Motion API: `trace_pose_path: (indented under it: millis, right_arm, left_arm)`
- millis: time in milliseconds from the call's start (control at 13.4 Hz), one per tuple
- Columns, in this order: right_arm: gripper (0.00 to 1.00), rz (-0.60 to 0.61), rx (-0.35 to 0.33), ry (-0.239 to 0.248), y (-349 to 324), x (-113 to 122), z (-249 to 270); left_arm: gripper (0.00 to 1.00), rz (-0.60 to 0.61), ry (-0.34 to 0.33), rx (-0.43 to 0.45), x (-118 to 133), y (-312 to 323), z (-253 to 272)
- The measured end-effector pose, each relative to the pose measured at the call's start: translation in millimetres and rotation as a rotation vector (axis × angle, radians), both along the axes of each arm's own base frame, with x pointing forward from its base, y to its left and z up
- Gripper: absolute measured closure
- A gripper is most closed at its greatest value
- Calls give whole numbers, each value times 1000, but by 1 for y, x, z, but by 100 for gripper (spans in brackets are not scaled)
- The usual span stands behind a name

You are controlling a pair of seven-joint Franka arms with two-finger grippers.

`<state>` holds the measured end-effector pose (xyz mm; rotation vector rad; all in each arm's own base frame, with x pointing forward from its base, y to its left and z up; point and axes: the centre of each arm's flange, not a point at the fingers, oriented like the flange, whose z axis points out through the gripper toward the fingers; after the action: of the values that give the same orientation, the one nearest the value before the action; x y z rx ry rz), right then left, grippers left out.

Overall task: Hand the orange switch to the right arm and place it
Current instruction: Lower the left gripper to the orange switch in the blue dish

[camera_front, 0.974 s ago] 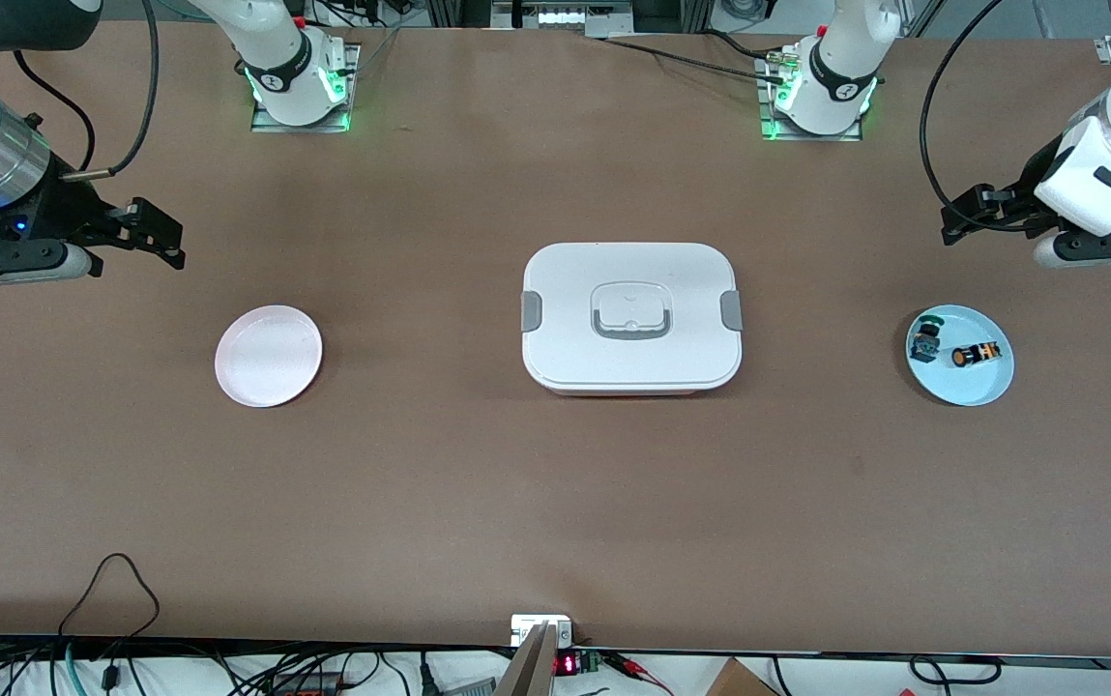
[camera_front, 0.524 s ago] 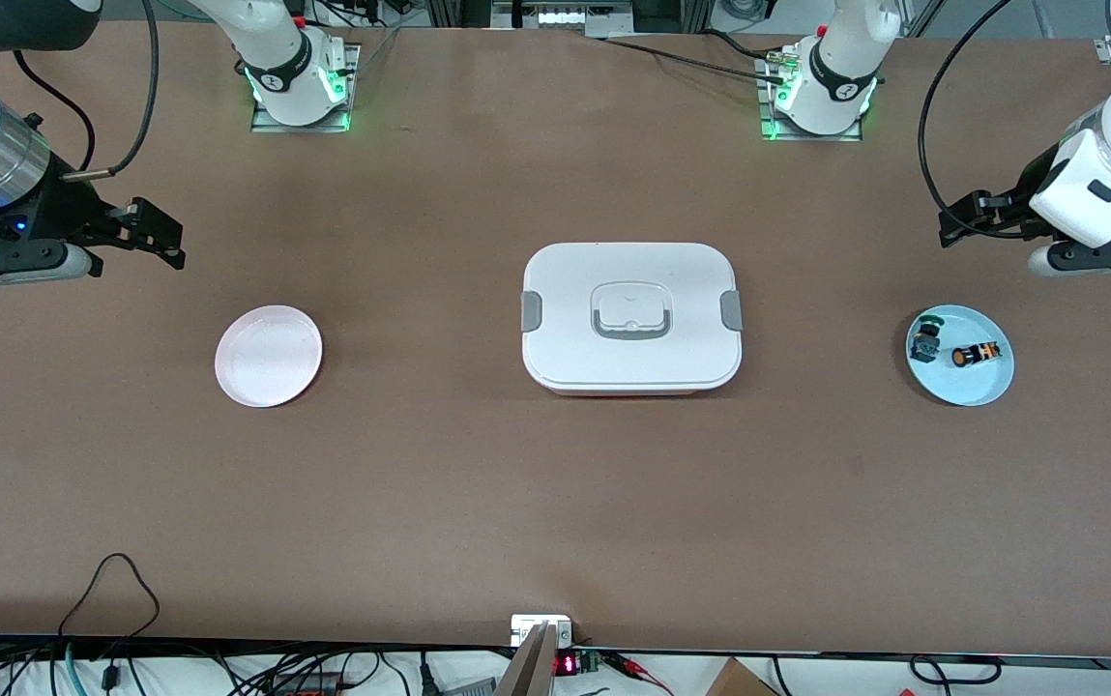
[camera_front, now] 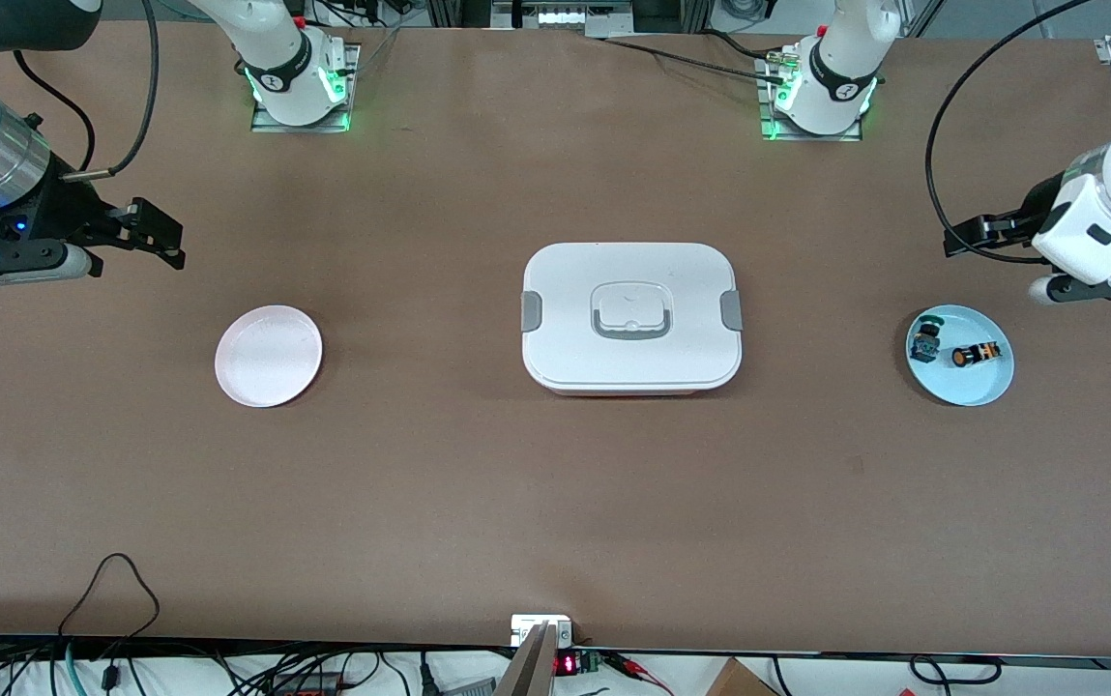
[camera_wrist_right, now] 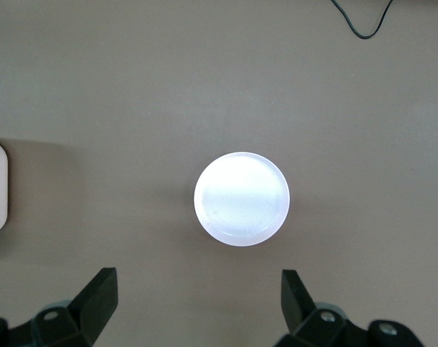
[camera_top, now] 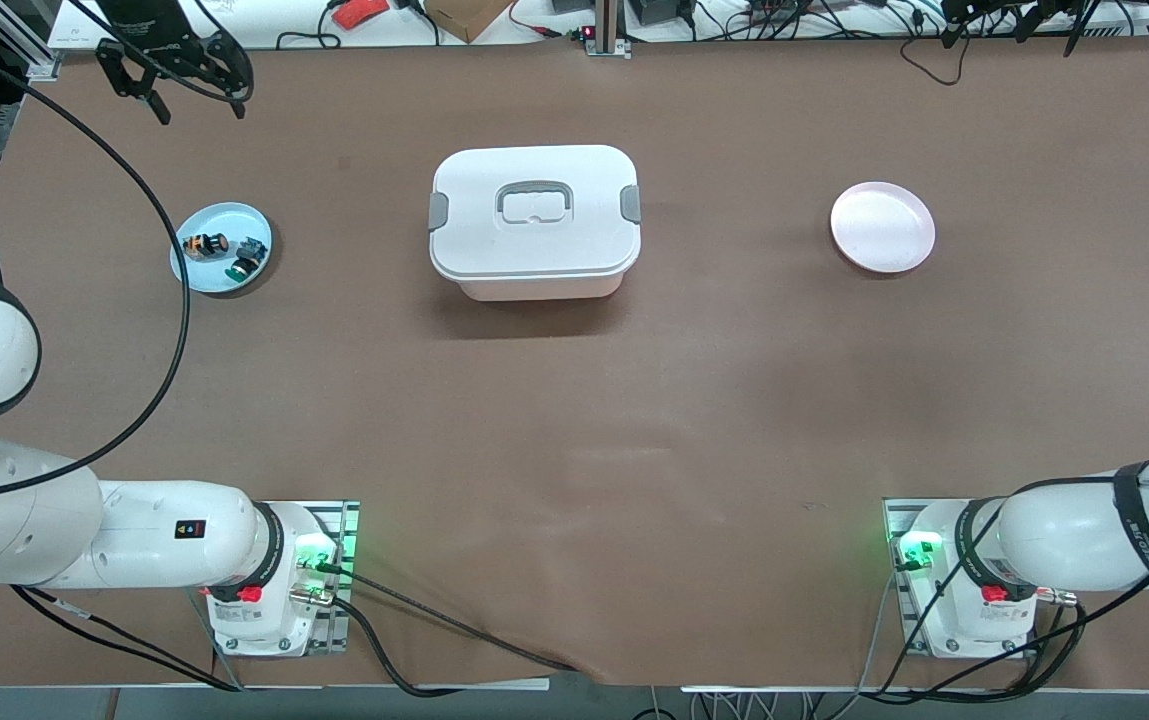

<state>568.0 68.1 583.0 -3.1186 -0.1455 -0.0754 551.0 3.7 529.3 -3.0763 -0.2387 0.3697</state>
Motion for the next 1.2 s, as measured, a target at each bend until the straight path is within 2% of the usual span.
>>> trace_pose_path:
  millis: [225, 449, 674, 824, 1048, 1198]
  right_arm:
    - [0, 0, 0, 0, 0, 0, 0]
    - [0, 0, 0, 0, 0, 0, 0]
    - [0, 0, 0, 0, 0, 0, 0]
    - [0, 0, 0, 0, 0, 0, 0]
    - [0, 0, 0, 0, 0, 0, 0]
    - [0, 0, 0, 0, 0, 0, 0]
  left_arm:
    - [0, 30, 12, -2, 6, 19, -8]
    - [0, 0, 4, 15, 17, 43, -20]
    - [0, -1, 24, -3, 28, 107, -73]
    - [0, -11, -30, -15, 29, 154, -127]
    - [0, -56, -162, 1, 23, 176, -200]
    - [0, -71, -218, 9, 11, 194, -243]
